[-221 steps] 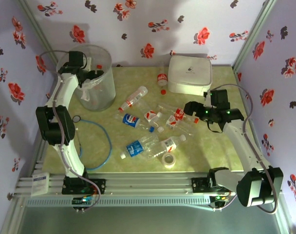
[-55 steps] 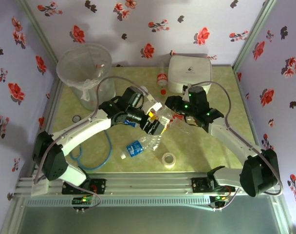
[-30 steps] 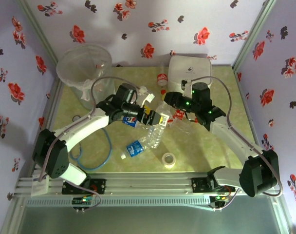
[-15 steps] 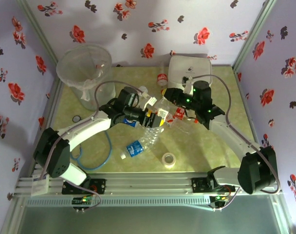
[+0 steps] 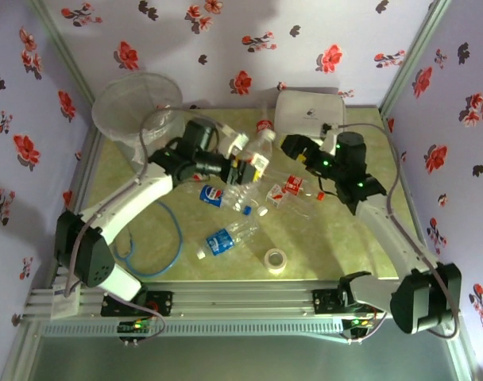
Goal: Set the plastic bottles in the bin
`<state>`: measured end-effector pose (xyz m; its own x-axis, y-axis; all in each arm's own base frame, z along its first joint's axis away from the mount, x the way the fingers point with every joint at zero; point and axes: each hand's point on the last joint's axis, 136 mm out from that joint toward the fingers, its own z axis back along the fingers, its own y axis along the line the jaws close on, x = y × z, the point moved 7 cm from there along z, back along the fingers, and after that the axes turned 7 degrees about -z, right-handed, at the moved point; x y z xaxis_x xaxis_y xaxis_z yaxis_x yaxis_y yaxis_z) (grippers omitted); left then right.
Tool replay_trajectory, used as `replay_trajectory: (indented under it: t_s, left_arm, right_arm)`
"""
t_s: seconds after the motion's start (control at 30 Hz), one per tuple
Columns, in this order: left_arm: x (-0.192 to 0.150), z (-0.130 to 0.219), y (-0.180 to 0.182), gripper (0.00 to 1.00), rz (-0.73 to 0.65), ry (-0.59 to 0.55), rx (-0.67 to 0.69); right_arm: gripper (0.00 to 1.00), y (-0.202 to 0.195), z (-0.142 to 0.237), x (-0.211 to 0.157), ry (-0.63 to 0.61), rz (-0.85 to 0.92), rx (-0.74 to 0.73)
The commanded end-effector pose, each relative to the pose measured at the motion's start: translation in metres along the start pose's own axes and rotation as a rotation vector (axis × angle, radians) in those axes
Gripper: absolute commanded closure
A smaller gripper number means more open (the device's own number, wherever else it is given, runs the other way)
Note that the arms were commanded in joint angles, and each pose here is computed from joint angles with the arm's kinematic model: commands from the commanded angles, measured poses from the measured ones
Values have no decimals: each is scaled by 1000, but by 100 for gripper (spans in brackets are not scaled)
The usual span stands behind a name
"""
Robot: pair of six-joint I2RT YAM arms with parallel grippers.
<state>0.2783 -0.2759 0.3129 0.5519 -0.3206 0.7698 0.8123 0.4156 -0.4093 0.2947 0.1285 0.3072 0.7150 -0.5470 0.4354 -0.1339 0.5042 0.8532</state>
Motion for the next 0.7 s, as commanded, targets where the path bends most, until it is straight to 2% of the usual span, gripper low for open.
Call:
replay_trajectory:
  t_s: [0.0,0.1,0.2,0.4,0.53,0.67]
  left_arm:
    - [42,58,13,46,-69,-84,175]
    - [75,105,34,52,-65,-198,329]
    - [101,152,59,55,-62,-296,544]
    - [127,213,115,62,-71,-345,916]
    - [125,222,158,65,-62,-293,1048]
    - [109,209,201,69,-35,-206,1065]
  right_arm:
    - [1,-15,14,-4,-12,42,-121]
    - [1,-23,17,-10,24,60,-167]
    - [1,-30,20,-15,39,68,-196]
    - [1,-35,25,-20,43,90,-225]
    - [1,-38,30,-22,45,112,-257]
    - [1,-44,31,-26,56,110,-281]
